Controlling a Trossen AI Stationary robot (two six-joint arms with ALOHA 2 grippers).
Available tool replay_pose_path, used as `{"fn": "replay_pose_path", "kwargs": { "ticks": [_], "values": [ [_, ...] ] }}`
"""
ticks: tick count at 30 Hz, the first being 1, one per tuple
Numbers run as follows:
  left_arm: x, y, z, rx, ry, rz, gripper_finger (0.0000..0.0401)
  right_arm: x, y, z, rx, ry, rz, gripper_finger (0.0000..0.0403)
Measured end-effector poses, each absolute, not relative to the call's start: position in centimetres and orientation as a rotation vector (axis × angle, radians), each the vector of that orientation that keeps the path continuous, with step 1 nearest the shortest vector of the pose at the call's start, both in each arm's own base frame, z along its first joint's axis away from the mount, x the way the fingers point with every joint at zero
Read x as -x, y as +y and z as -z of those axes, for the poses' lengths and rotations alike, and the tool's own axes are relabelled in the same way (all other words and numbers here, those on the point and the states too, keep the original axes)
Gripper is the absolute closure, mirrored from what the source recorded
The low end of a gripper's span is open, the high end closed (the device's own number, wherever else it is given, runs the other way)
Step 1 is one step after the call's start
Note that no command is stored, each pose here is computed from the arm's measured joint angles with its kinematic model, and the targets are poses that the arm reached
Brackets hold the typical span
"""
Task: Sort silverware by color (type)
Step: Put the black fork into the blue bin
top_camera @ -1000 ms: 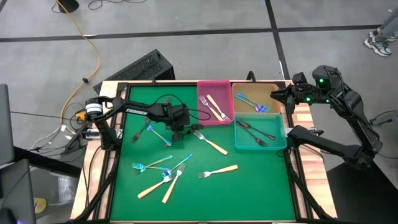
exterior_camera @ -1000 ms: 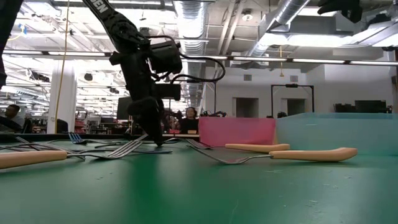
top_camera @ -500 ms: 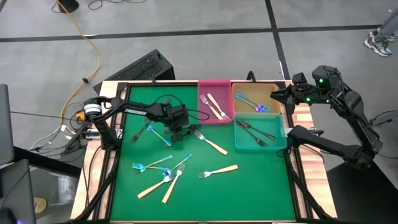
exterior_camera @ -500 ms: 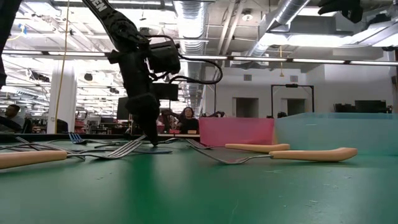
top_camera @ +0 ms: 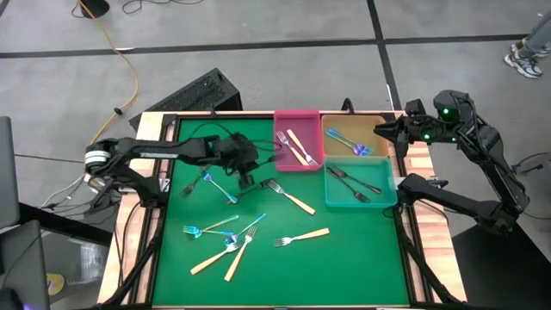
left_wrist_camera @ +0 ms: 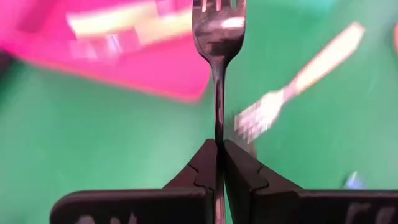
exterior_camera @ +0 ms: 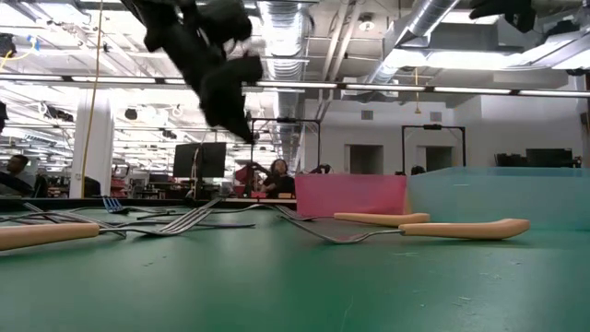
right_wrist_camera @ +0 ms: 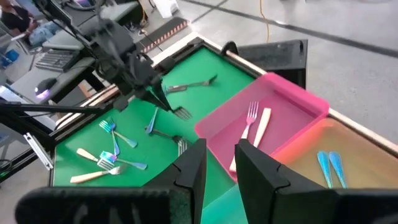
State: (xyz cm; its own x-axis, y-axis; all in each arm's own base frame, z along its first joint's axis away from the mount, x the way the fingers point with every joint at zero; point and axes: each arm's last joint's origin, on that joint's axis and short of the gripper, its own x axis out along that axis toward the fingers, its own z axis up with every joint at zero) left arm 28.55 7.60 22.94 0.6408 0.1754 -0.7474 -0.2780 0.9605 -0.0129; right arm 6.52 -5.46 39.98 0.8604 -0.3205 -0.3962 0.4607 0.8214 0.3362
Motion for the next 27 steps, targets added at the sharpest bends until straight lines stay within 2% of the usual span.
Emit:
{"fn": "replay_pose_path", "kwargs": {
  "ticks": [9, 12, 20, 23, 27],
  "values": [
    [-28.0, 8.2, -31.3, 0.143, 0.194, -0.293, 0.0401, -8.3, -7.1, -39.0, -0.389, 0.188, 0.397, 0.0294],
    [-28.0, 8.3, -32.7, 0.136, 0.062, -0.273, 0.0401, -9.2, -7.4, -39.1, -0.358, 0.112, 0.351, 0.0294],
    [-28.1, 8.4, -33.3, 0.13, -0.001, -0.27, 0.0401, -14.0, -8.9, -39.3, -0.286, 0.0, 0.281, 0.0279],
    [-28.1, 8.4, -33.3, 0.129, -0.01, -0.27, 0.0401, -16.8, -9.3, -38.8, -0.261, -0.004, 0.242, 0.025],
    [-28.1, 8.3, -33.6, 0.125, -0.036, -0.267, 0.0401, -20.5, -9.6, -37.7, -0.217, 0.009, 0.22, 0.0187]
  ]
}}
